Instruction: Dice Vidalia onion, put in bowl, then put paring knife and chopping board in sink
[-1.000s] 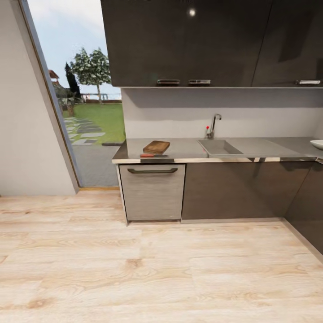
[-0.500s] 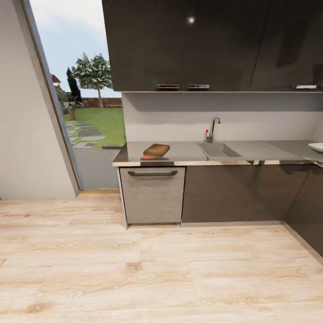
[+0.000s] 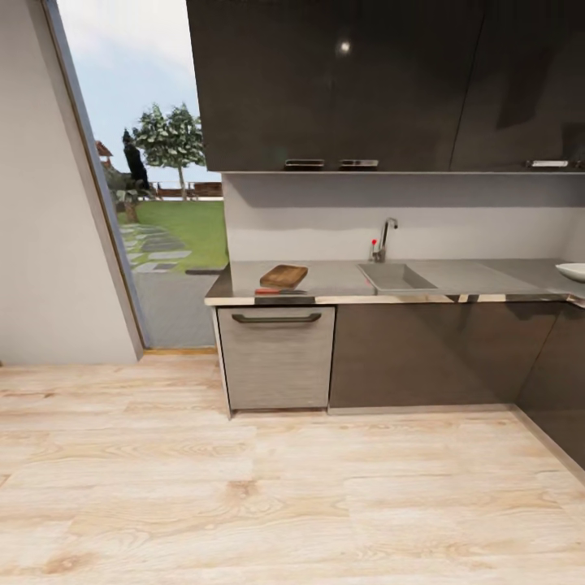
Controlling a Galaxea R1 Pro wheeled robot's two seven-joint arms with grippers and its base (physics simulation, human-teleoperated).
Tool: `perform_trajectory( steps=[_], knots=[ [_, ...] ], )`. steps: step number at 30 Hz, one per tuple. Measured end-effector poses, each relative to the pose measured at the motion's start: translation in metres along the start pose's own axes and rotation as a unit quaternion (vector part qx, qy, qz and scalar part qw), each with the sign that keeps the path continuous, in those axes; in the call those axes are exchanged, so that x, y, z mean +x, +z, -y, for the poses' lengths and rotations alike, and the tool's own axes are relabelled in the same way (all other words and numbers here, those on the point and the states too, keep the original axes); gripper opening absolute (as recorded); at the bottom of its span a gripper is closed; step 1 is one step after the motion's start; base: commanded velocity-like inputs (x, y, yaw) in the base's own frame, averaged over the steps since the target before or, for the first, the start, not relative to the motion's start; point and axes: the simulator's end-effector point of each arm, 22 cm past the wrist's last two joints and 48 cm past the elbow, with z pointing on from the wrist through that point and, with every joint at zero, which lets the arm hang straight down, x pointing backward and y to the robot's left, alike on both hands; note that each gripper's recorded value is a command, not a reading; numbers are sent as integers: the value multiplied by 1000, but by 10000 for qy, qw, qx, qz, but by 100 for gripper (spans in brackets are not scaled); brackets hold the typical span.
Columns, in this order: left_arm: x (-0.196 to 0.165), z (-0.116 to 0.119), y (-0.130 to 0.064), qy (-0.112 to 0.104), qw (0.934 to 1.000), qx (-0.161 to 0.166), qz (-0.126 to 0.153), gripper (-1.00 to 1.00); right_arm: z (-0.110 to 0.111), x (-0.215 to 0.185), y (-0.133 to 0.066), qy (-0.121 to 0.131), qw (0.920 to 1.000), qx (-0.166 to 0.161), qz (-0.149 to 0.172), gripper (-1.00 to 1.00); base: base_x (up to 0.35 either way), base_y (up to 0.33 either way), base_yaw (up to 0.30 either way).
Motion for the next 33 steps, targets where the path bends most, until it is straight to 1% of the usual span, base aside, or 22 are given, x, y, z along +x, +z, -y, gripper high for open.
perform_trajectory(
  steps=[16, 33],
  knots=[
    [1, 2, 0, 9, 10000, 19, -10, 100, 2, 0, 0, -5, 10000, 6, -2, 100, 0, 0, 0],
    [-18, 0, -20, 23, 10000, 19, -17, 100, 3, -23, -15, -10, 10000, -7, -6, 100, 0, 0, 0]
  ],
)
